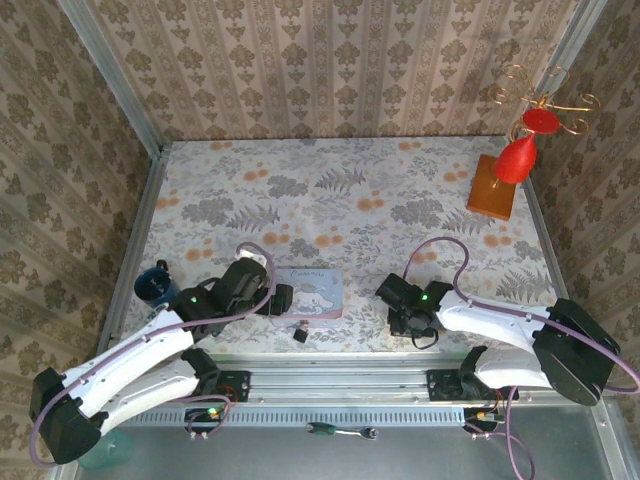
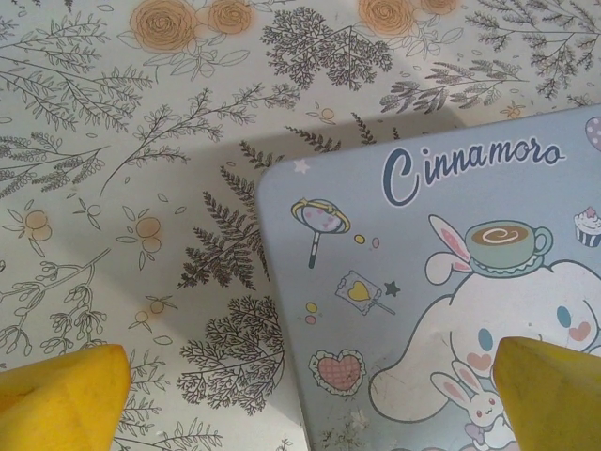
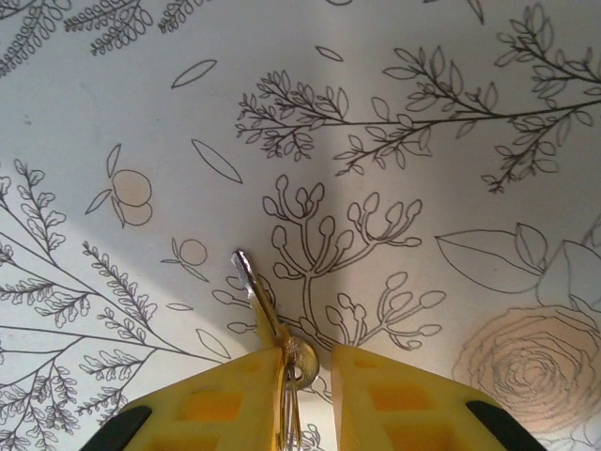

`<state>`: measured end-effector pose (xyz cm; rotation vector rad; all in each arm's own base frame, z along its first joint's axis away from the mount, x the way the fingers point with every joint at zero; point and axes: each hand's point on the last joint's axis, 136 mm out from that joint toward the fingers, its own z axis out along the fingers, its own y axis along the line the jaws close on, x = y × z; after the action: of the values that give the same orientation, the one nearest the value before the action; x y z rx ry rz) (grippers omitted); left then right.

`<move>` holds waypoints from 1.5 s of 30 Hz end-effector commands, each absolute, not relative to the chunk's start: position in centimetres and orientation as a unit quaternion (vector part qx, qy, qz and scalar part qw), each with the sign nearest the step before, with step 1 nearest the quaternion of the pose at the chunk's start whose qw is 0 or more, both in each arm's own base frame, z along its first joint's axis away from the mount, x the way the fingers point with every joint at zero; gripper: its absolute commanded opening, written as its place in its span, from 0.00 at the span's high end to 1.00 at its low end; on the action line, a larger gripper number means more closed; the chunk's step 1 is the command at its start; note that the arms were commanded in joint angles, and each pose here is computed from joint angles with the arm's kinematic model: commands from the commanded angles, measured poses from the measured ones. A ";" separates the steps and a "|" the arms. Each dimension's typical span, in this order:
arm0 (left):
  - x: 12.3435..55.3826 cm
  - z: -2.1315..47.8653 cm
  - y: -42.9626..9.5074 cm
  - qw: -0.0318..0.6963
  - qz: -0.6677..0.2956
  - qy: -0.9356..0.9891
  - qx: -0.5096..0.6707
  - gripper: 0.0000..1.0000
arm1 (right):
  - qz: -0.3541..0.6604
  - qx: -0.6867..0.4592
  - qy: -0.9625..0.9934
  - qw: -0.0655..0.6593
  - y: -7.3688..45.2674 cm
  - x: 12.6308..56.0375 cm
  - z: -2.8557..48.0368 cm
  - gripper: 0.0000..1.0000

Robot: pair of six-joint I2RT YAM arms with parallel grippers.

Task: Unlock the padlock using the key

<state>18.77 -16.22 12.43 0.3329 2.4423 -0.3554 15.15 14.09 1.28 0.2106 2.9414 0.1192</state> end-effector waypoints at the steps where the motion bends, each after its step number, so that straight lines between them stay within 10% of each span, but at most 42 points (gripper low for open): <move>1: 18.8 12.5 -16.1 0.322 -0.142 0.929 0.113 0.00 | 0.021 0.067 0.994 0.083 13.3 14.4 0.1 0.77; 19: 19.8 13.4 -16.7 0.337 -0.162 0.921 0.104 0.00 | 0.048 0.071 0.986 0.145 13.6 15.9 2.3 0.99; 45: 22.9 21.2 -25.1 0.399 -0.381 0.831 0.076 0.03 | 0.318 0.132 0.841 0.418 20.6 25.1 14.7 1.00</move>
<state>21.75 -22.60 16.56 0.2603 2.2546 -0.7985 22.77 19.48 11.14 0.2780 2.3193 0.6821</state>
